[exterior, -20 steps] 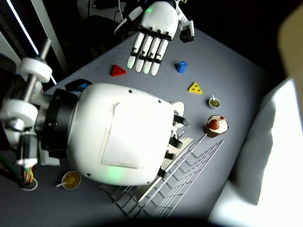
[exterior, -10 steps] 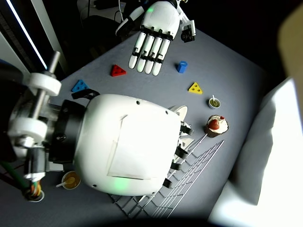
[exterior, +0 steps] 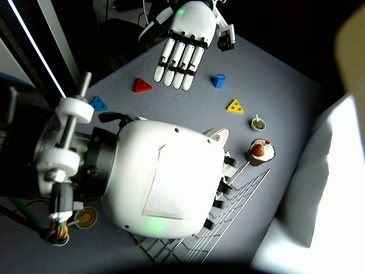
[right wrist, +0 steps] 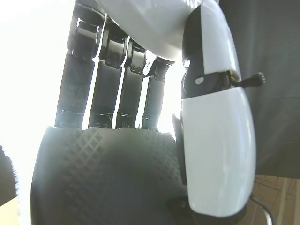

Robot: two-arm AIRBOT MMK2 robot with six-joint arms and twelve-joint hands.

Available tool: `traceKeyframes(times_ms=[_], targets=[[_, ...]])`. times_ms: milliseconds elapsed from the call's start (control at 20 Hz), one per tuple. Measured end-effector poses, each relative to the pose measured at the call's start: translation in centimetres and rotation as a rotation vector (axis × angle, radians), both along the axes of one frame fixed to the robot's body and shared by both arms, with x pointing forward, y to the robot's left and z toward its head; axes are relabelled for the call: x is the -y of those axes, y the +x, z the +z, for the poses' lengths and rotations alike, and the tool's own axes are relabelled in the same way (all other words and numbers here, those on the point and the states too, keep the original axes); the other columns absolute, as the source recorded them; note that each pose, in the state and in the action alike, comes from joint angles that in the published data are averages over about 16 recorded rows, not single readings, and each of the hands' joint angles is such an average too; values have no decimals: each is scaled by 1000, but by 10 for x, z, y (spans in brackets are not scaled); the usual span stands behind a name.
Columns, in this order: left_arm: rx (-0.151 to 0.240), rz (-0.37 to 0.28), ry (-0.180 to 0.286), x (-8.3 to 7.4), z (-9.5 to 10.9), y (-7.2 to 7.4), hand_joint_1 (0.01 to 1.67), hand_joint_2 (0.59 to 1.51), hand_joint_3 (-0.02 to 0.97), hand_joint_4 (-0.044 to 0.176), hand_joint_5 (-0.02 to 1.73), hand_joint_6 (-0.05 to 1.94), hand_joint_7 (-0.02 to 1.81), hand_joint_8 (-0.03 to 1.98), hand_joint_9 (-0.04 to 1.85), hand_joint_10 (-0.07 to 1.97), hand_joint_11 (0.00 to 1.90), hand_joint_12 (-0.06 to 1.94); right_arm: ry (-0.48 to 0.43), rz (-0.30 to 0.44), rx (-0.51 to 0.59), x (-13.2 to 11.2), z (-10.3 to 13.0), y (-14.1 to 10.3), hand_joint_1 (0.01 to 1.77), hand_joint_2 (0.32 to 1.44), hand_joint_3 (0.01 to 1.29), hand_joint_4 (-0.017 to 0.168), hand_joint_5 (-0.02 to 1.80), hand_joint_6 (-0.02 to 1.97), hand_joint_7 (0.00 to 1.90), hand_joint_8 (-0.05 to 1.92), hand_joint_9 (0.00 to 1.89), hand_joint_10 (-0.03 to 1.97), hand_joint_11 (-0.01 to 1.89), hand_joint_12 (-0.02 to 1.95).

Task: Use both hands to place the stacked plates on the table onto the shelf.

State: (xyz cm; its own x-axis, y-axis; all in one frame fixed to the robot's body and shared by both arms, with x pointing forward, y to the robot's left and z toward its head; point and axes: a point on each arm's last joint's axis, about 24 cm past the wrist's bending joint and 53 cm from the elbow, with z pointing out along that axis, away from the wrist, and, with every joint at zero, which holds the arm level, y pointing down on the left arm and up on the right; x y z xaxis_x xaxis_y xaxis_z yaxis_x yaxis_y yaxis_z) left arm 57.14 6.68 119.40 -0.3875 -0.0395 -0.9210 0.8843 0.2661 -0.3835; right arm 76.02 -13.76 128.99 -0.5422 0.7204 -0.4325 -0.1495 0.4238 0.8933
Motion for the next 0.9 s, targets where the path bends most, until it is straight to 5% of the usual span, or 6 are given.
traceKeyframes(times_ms=[900], targets=[[-17, -5, -10, -1, 1, 0, 15, 1018, 9, 0, 130, 0, 157, 8, 152, 15, 137, 7, 9, 7, 1, -5, 0, -4, 1189, 1008, 12, -3, 752, 37, 812, 16, 904, 22, 1002, 20]])
